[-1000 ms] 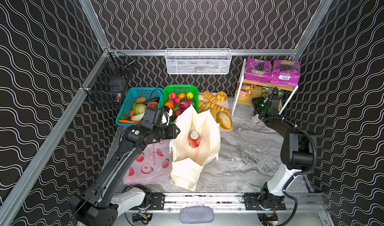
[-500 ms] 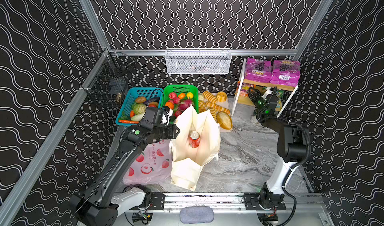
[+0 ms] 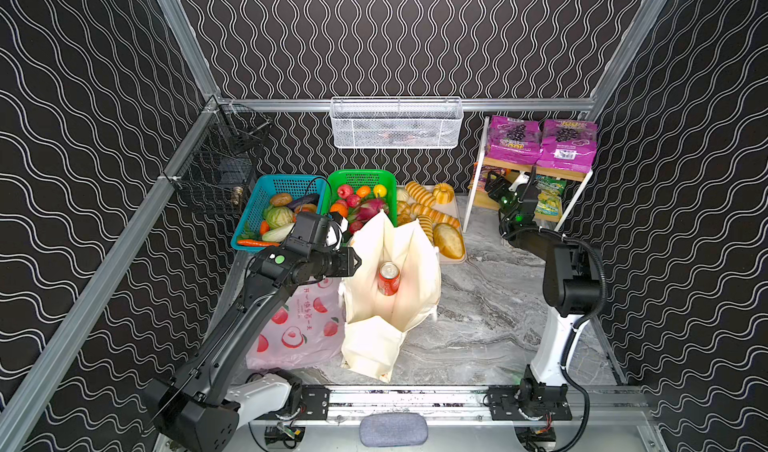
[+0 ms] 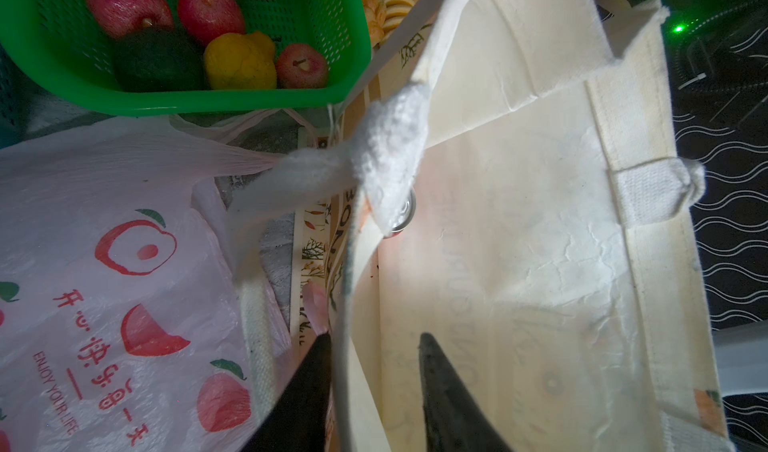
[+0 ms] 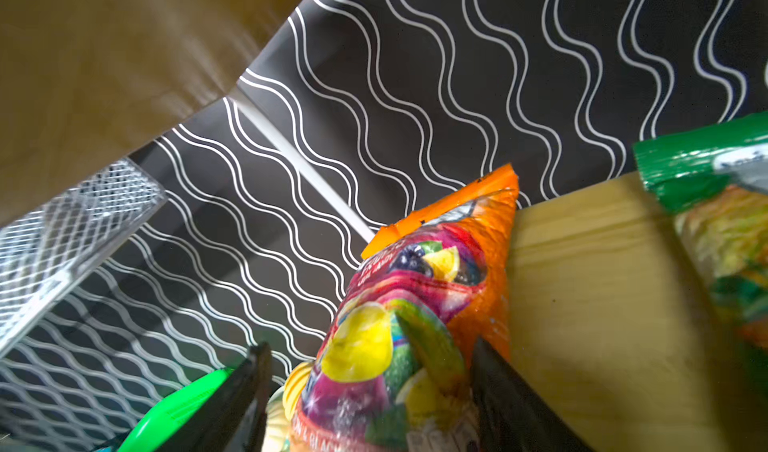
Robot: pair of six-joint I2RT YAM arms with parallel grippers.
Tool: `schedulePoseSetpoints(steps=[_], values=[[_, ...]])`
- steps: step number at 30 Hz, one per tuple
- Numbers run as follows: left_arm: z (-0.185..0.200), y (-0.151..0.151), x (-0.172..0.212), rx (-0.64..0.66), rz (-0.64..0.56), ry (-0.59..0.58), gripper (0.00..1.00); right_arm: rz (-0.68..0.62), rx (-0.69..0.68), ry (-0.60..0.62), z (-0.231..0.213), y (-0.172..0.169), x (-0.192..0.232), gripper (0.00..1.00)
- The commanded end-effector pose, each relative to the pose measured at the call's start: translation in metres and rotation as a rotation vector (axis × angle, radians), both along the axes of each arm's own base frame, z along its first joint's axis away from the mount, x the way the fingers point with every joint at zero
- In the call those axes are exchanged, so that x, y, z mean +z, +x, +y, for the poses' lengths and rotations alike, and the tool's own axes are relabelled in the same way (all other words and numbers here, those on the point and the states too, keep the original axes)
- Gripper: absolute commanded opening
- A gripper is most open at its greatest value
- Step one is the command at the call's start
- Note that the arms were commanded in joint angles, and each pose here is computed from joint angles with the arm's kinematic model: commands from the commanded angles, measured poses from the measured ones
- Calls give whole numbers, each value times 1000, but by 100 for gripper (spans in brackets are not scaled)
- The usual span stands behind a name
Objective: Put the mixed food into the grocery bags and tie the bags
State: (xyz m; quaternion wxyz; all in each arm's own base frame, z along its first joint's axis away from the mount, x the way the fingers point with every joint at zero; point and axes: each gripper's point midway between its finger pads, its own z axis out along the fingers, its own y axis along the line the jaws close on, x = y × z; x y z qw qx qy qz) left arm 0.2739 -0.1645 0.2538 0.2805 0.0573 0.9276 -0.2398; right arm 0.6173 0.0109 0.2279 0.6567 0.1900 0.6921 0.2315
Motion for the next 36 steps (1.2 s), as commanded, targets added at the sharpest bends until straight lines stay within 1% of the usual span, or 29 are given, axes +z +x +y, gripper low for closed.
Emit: schedulePoseSetpoints(steps=[1, 2, 4, 8, 11, 19, 23, 26, 30, 31, 32, 34, 36], values=[[2, 0, 2, -8, -12, 17, 38, 197, -52, -111, -9, 1, -60, 75], [3, 0, 3, -8, -15, 18, 38, 204, -62, -115, -11, 1, -64, 73], [3, 0, 3, -5, -16, 20, 38, 224, -71, -135, -12, 1, -69, 65], [3, 1, 2, -8, -11, 21, 38, 235, -63, -180, -9, -4, -75, 46], [2, 1, 2, -12, -11, 18, 38, 244, -52, -217, -5, -6, -78, 34], [2, 0, 4, -7, -15, 13, 38, 246, -75, -261, -10, -13, -68, 1], [2, 1, 4, -6, -17, 13, 38, 237, -108, -255, -16, -22, -57, 0], [1, 1, 5, -9, -18, 11, 38, 219, -100, -245, -15, -30, -48, 0], [2, 0, 6, -11, -21, 11, 38, 211, -66, -243, -11, -45, -37, 0], [2, 0, 6, -9, -22, 9, 38, 224, -51, -243, -9, -49, -43, 0], [2, -1, 6, -9, -25, 7, 38, 200, -34, -240, -6, -56, -27, 0], [2, -1, 7, -8, -28, 1, 38, 203, -9, -222, -4, -68, -20, 0], [1, -1, 7, -11, -26, -5, 35, 203, 17, -198, -1, -80, -11, 0]])
